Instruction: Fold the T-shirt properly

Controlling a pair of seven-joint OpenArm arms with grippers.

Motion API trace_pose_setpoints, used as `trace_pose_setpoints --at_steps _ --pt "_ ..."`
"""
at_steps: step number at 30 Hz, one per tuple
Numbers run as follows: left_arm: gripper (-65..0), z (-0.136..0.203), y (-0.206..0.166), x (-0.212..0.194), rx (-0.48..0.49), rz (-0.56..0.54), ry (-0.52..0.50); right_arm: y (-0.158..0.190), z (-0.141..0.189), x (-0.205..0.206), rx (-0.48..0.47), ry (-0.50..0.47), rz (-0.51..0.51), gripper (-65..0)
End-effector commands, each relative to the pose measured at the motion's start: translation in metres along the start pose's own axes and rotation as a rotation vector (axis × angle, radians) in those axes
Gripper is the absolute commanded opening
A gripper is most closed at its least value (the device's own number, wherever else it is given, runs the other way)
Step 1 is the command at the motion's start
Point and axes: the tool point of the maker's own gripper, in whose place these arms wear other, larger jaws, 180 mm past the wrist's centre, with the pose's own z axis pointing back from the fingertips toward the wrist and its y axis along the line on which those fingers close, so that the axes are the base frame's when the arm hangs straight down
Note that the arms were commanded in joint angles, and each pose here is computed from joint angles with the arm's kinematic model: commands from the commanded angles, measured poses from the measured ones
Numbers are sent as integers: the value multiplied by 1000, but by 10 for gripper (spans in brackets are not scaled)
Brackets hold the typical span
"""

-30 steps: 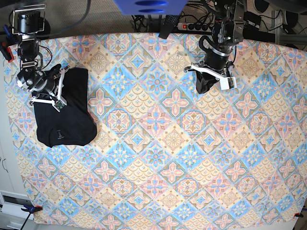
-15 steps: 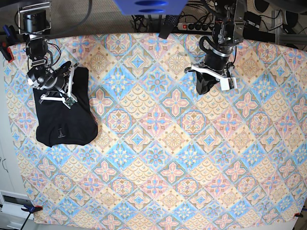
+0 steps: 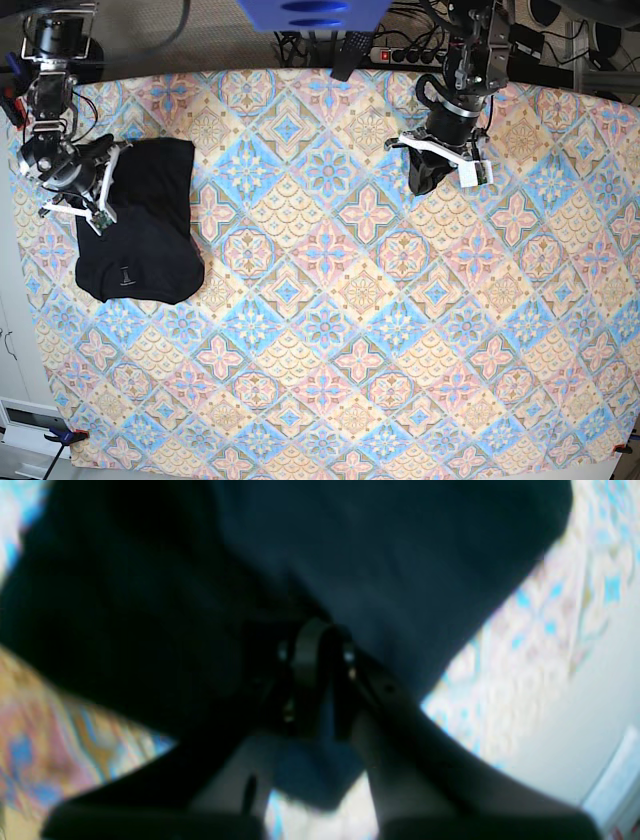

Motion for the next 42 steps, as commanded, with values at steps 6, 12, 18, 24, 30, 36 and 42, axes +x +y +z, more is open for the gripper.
trace_pose_setpoints --at_steps 6,12,18,24,30,36,42 --pt "-623 0 -4 15 -17 -8 -49 -8 7 -16 -9 23 14 -604" --pt "-623 0 -5 15 -20 -8 -49 6 -10 -61 55 135 -55 -604" --pt "-623 2 -4 12 -17 -6 -42 10 -14 -63 68 96 -84 -604" --pt "-623 20 0 11 -23 -55 -22 -8 17 -38 -24 10 -33 -604" --pt "-623 56 -2 13 -44 -125 4 -23 51 -46 -123 9 -55 -604" --pt "-623 93 15 -8 -16 -173 104 -5 77 -78 -136 88 -64 -604" --pt "-624 137 35 -30 63 -173 199 35 96 -130 -113 186 -177 -605"
